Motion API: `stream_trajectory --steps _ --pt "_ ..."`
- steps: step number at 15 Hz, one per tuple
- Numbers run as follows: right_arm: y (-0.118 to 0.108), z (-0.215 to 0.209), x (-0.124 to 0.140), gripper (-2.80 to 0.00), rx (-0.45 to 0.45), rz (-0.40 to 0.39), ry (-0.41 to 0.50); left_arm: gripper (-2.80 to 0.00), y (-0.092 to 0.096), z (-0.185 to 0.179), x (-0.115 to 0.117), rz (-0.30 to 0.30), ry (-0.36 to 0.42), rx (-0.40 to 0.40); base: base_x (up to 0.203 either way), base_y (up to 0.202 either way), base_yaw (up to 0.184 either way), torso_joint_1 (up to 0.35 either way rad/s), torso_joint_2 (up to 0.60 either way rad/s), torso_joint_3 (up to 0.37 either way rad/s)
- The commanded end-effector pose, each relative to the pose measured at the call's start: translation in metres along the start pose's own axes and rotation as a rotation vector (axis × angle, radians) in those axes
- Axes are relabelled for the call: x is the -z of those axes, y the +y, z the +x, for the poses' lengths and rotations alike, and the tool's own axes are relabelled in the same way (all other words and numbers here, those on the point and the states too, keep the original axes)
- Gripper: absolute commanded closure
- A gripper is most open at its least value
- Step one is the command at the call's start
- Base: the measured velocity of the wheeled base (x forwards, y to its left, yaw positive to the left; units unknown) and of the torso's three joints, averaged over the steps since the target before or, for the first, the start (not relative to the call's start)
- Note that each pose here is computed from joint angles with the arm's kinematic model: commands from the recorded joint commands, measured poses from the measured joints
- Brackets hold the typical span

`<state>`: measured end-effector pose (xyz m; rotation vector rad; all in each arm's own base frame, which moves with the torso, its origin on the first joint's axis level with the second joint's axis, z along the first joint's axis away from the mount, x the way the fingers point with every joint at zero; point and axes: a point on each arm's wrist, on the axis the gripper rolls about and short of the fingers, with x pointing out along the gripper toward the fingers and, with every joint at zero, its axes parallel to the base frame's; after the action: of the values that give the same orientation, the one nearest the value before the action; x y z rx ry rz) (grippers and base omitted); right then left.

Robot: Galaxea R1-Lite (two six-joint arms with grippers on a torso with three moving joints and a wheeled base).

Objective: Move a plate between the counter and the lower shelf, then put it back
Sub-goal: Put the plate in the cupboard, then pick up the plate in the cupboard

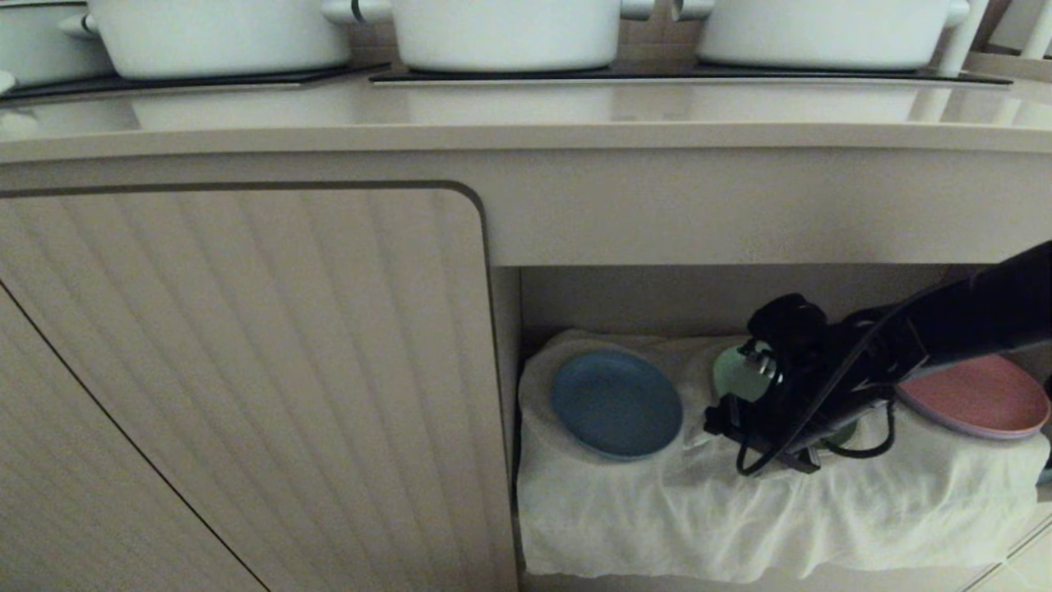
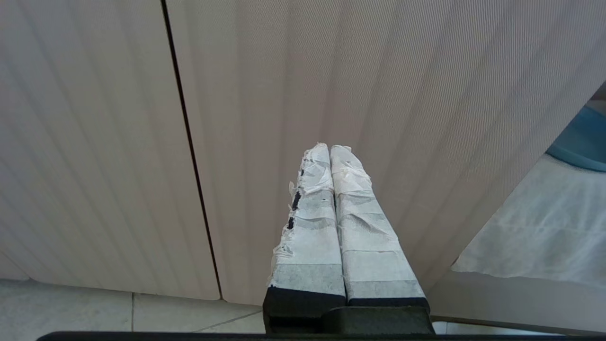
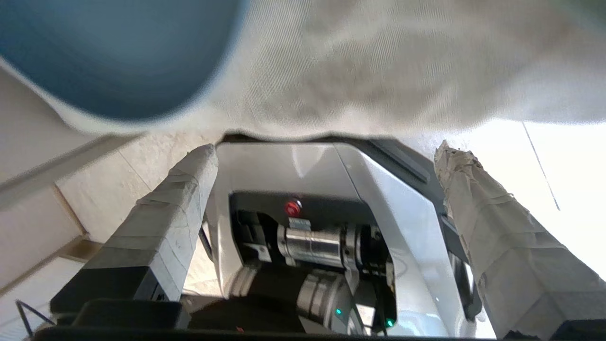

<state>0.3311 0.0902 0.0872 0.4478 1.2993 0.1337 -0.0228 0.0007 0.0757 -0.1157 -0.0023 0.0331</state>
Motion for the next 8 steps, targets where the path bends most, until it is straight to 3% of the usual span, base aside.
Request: stream_trajectory --steps 1,3,4,8 --pt "-0.001 -0.012 0.009 -2.80 -0.005 -0.002 -0.005 0.00 0.000 0.000 0.000 -0.001 -0.001 0.000 0.000 0.000 0.000 0.000 0.00 0.000" --pt "-0.005 -0.018 0.019 -2.80 -0.001 -0.004 0.003 0.00 0.000 0.000 0.000 -0.001 -0.001 0.000 0.000 0.000 0.000 0.000 0.00 0.000" --pt "-0.007 -0.020 0.024 0.00 0.004 -0.008 0.011 0.00 0.000 0.000 0.000 -0.001 -0.001 0.000 0.000 0.000 0.000 0.000 0.00 0.000" --pt "-0.013 -0.027 0.039 0.00 -0.003 -0.015 0.003 0.00 0.000 0.000 0.000 -0.001 0.000 -0.001 0.000 0.000 0.000 0.000 0.00 0.000"
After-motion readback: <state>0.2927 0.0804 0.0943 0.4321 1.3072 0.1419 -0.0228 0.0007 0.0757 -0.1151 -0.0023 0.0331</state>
